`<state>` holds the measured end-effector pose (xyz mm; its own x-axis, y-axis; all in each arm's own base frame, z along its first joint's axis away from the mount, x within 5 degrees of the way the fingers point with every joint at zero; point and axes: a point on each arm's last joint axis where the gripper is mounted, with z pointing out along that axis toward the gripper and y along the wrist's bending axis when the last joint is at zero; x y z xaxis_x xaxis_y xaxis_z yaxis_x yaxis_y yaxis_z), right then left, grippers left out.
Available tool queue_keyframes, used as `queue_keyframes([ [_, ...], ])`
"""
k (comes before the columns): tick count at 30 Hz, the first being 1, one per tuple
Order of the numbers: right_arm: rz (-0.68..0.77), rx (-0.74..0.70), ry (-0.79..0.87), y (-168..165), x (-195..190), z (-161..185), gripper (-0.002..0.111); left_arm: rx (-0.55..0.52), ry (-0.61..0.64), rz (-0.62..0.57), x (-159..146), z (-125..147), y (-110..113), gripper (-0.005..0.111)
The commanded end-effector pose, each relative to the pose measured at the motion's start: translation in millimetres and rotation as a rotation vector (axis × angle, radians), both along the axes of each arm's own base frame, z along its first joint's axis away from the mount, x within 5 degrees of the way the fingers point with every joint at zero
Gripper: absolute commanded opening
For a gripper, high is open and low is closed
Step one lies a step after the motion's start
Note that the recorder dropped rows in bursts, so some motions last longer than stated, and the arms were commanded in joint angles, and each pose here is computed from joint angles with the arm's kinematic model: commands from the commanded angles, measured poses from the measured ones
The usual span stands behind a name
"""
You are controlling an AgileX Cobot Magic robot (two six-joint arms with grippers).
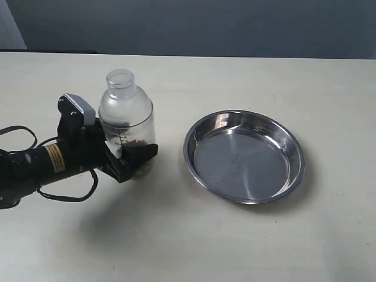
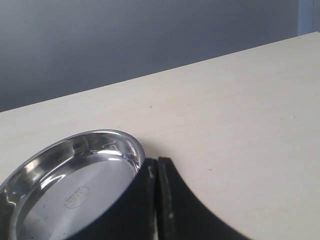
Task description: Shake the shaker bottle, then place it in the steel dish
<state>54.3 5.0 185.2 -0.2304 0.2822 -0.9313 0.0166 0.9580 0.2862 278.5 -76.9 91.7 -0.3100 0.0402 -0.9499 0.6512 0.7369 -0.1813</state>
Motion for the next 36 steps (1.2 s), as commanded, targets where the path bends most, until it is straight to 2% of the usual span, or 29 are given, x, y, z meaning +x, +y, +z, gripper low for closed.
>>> queue_keyframes([
  [1, 0.001, -0.009, -0.013, -0.2, 0.0, 0.7, -0.001, 0.023, 0.052, -0.021, -3.0, -4.8, -1.0, 0.001],
  [12, 0.001, -0.009, -0.013, -0.2, 0.0, 0.7, -0.001, -0.023, -0.013, -0.015, -1.0, 5.7, -1.8, 0.0],
  [24, 0.001, -0.009, -0.013, -0.2, 0.0, 0.7, -0.001, -0.039, -0.142, -0.057, -3.5, 46.5, -4.4, 0.0],
  [29, 0.001, -0.009, -0.013, -0.2, 0.0, 0.7, -0.001, 0.007, -0.073, -0.042, -6.5, 57.1, -2.4, 0.0],
  [32, 0.001, -0.009, -0.013, -0.2, 0.0, 0.7, -0.001, -0.028, -0.105, -0.048, -13.5, 69.1, -2.5, 0.0],
  [34, 0.001, -0.009, -0.013, -0.2, 0.0, 0.7, -0.001, -0.073, -0.196, -0.046, -16.5, 85.2, -1.9, 0.0],
  [36, 0.001, -0.009, -0.013, -0.2, 0.0, 0.7, -0.001, -0.151, -0.258, 0.01, -16.7, 105.5, 3.7, 0.0],
])
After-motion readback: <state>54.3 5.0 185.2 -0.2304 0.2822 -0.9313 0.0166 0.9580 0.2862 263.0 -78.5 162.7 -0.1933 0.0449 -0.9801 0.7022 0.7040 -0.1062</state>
